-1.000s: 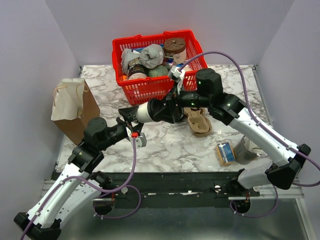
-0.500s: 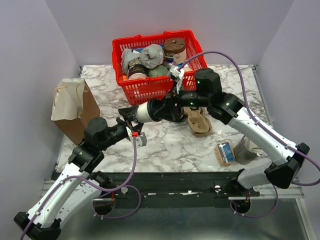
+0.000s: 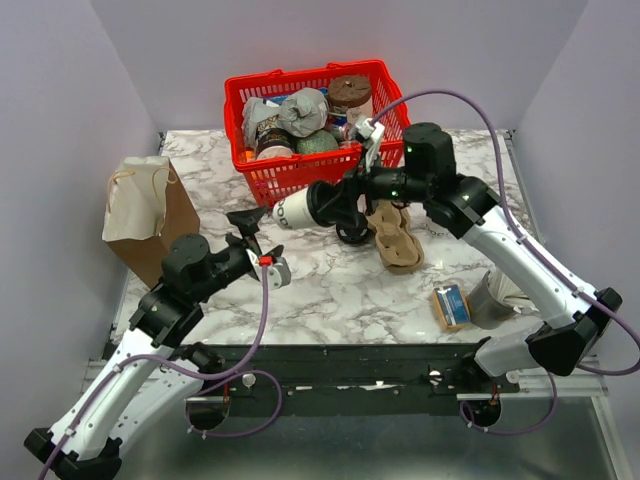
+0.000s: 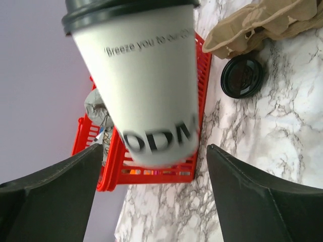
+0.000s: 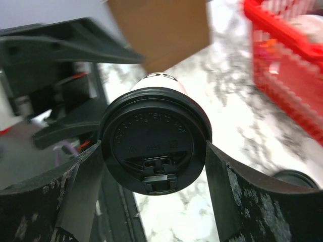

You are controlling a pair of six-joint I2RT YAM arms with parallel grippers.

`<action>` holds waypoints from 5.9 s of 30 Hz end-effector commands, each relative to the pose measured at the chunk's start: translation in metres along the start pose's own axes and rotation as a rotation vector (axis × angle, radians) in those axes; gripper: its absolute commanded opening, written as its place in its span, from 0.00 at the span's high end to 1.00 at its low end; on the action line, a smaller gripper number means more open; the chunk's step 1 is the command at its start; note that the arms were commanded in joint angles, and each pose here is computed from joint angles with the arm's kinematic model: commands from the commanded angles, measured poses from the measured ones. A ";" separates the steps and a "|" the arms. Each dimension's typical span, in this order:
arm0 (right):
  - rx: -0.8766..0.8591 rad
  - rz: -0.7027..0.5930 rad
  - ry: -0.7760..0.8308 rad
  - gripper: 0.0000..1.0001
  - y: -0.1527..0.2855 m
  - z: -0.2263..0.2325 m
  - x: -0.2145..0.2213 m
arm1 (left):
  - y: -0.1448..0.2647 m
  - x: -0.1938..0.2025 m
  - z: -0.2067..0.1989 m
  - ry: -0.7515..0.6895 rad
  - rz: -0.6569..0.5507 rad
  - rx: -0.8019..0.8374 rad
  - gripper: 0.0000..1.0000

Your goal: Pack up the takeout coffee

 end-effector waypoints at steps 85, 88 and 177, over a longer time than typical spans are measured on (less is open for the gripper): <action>-0.025 -0.111 0.539 0.41 0.078 -0.017 -0.076 | 0.063 0.074 0.062 0.952 0.906 -0.018 1.00; -0.059 -0.111 0.601 0.41 0.080 -0.009 -0.075 | 0.046 0.055 0.039 0.954 0.850 0.087 1.00; -0.189 0.325 1.188 0.45 0.001 0.052 0.058 | -0.041 -0.027 0.007 0.708 0.558 0.287 1.00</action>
Point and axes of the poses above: each gripper's point midway between its finger pads, its own y axis back along the fingers, its own z axis along the line the jaws close on, x = y × z, the point moved 4 cm from there along y, back along the fingers, and after that the axes turned 9 degrees about y, right-handed, at the moved point
